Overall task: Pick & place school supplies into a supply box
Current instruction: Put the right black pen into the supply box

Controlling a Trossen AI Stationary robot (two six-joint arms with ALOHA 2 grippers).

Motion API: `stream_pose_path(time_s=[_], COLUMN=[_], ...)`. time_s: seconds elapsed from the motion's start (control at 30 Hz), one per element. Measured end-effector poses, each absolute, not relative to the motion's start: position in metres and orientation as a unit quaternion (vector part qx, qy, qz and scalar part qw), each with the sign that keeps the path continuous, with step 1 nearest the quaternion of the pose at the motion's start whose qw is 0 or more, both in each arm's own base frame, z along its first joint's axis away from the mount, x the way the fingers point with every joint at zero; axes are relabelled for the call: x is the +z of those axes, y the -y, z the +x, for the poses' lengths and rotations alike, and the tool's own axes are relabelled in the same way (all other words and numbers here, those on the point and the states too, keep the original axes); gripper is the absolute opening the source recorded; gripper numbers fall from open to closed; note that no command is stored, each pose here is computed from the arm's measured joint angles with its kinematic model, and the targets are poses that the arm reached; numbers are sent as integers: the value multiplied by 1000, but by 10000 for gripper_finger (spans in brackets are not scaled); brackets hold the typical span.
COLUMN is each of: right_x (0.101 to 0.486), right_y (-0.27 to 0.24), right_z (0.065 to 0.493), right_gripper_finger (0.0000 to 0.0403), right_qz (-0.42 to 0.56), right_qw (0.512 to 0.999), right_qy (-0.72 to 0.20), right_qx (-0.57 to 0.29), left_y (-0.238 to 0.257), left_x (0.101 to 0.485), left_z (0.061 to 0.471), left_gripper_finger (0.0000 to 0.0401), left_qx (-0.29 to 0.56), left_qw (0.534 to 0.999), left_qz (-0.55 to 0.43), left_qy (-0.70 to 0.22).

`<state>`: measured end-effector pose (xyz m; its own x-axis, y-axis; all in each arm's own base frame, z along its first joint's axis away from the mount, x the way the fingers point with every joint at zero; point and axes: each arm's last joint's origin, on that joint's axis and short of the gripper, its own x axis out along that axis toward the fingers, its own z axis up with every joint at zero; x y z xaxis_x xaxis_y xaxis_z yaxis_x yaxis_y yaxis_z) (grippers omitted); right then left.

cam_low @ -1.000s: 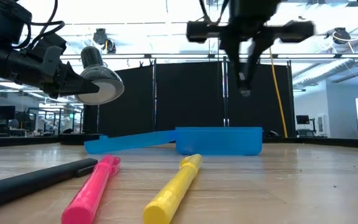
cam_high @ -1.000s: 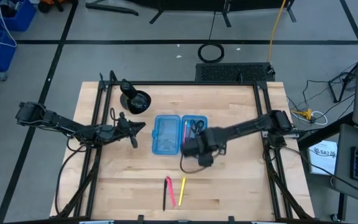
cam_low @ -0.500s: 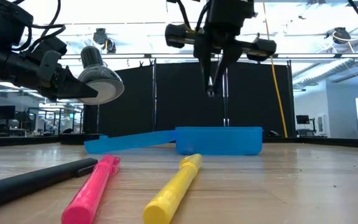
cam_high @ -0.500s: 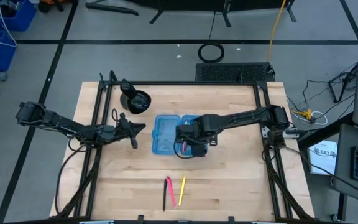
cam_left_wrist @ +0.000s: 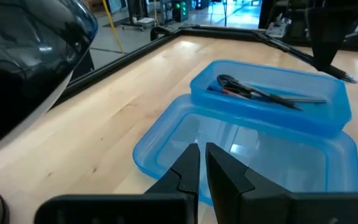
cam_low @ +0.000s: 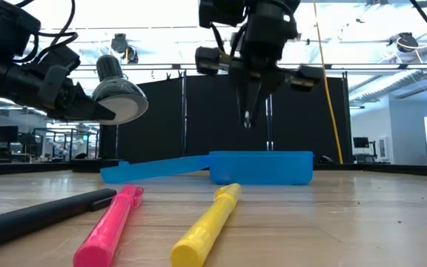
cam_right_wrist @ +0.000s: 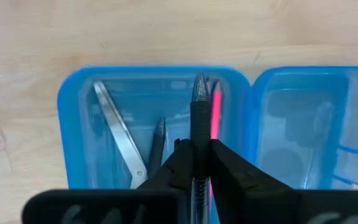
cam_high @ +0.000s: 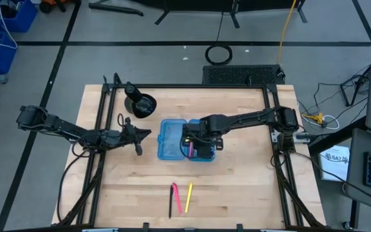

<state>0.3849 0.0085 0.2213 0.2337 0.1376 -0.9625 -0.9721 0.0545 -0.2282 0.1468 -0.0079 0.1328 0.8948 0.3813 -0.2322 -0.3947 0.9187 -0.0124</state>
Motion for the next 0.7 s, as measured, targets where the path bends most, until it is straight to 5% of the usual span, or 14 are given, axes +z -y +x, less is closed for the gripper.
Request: stream_pose_path(time_s=[0.7], right_x=[178], right_y=[26], right_z=[376], right_gripper_finger=[26], right_qz=[-456], right_qw=[657], right_qy=[-380], right_qx=[465], left_y=[8], left_x=[132], left_z=[147], left_gripper_finger=[31], left_qx=[201], left_qw=[972], left_qz=[-44], left_qy=[-114])
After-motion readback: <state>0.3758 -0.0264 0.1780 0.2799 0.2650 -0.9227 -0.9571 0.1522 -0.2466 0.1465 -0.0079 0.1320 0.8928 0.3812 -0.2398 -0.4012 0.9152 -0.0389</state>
